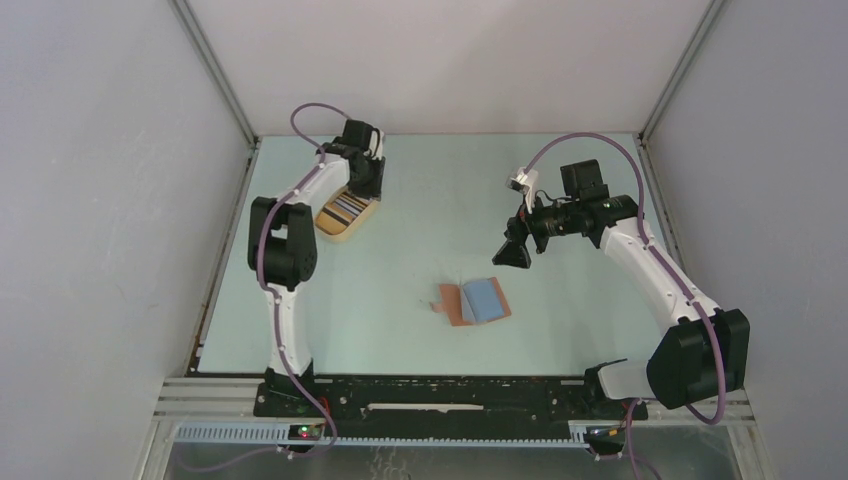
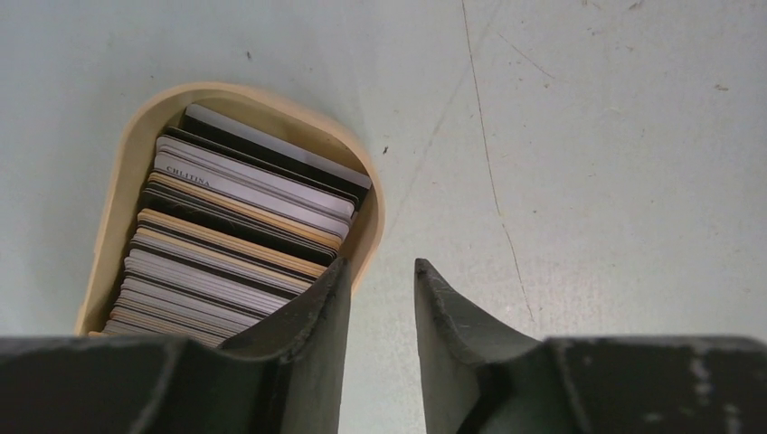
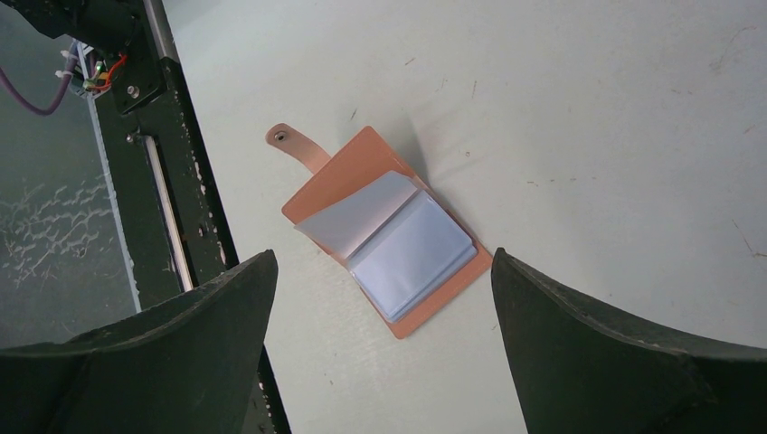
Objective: Put the credit cards into the card holder
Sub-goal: Move the storage box to the center of the board.
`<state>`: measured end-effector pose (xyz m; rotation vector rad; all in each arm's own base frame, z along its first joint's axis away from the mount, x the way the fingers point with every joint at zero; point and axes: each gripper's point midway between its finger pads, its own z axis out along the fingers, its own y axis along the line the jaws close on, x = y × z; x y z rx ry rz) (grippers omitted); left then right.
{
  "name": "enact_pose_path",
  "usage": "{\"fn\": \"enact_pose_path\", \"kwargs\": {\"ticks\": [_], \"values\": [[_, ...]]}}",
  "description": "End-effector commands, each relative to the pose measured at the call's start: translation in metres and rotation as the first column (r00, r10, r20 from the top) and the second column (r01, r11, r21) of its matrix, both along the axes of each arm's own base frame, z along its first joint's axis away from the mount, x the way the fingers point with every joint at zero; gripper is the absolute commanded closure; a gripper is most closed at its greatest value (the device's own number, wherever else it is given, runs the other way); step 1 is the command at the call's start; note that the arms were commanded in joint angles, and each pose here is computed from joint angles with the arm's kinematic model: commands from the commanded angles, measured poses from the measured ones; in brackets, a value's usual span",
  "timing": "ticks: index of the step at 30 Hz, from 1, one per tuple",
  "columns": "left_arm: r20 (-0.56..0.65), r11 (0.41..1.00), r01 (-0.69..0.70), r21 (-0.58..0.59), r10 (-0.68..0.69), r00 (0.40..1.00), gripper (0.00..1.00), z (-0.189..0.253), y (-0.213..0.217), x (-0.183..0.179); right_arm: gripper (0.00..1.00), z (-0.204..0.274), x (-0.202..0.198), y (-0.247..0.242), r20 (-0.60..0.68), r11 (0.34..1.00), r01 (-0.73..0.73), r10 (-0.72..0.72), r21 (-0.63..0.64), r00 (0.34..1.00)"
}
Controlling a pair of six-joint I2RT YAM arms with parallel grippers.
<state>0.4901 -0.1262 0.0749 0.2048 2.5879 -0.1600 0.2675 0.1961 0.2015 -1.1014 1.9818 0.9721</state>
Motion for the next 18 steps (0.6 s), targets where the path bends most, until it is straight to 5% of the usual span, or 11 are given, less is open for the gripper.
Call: {"fn": "enact_pose_path", "kwargs": {"ticks": [1, 12, 18], "values": [[-0.003, 0.999, 0.041, 0.006, -0.041, 0.999, 0.65, 0.004, -0.003, 0.006, 0.03, 0.008, -0.003, 0.004, 0.019, 0.999, -0.030, 0.029, 0.022, 0.999], [-0.029, 0.998, 0.052, 0.041, -0.051, 0.998, 0.68, -0.007, 0.001, 0.005, 0.03, 0.008, -0.005, 0.005, 0.018, 0.999, -0.036, 0.036, 0.027, 0.999], [-0.031, 0.990, 0.120, 0.074, -0.118, 0.993, 0.94, -0.008, -0.008, 0.000, 0.03, 0.010, -0.006, 0.005, 0.022, 0.999, -0.037, 0.037, 0.029, 0.999]]}}
